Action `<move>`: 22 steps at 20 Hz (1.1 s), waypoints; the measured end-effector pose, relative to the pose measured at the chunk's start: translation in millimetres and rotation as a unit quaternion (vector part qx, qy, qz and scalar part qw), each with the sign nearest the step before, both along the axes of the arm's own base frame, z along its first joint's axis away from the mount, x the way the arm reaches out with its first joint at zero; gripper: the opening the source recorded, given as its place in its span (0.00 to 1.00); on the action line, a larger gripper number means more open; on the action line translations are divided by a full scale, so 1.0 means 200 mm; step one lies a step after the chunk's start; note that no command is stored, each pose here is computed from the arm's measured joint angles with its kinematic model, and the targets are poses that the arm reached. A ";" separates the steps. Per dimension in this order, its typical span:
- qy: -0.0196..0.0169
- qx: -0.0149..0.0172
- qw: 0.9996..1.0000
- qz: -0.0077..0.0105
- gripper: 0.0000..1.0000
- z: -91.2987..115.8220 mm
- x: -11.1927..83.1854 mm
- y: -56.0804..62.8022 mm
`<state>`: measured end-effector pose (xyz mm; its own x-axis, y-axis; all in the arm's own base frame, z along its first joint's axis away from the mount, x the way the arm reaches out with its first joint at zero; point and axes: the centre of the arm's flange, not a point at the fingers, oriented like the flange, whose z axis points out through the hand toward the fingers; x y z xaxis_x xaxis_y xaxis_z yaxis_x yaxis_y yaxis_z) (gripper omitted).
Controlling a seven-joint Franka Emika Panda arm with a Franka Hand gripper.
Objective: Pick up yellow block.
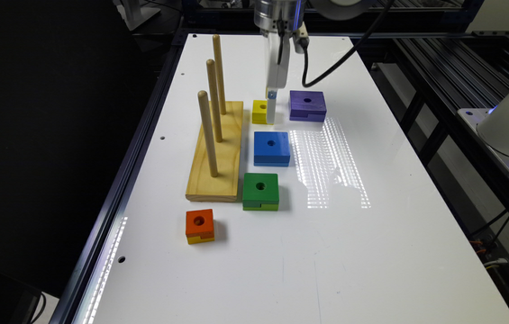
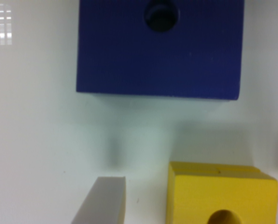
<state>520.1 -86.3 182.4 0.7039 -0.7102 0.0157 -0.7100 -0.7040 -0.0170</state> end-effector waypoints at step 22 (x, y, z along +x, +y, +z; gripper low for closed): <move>-0.001 0.003 1.000 0.005 1.00 -0.06 0.030 0.03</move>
<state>526.1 -80.0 170.3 0.7105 -0.7036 0.0128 -0.7033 -0.7105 -0.0221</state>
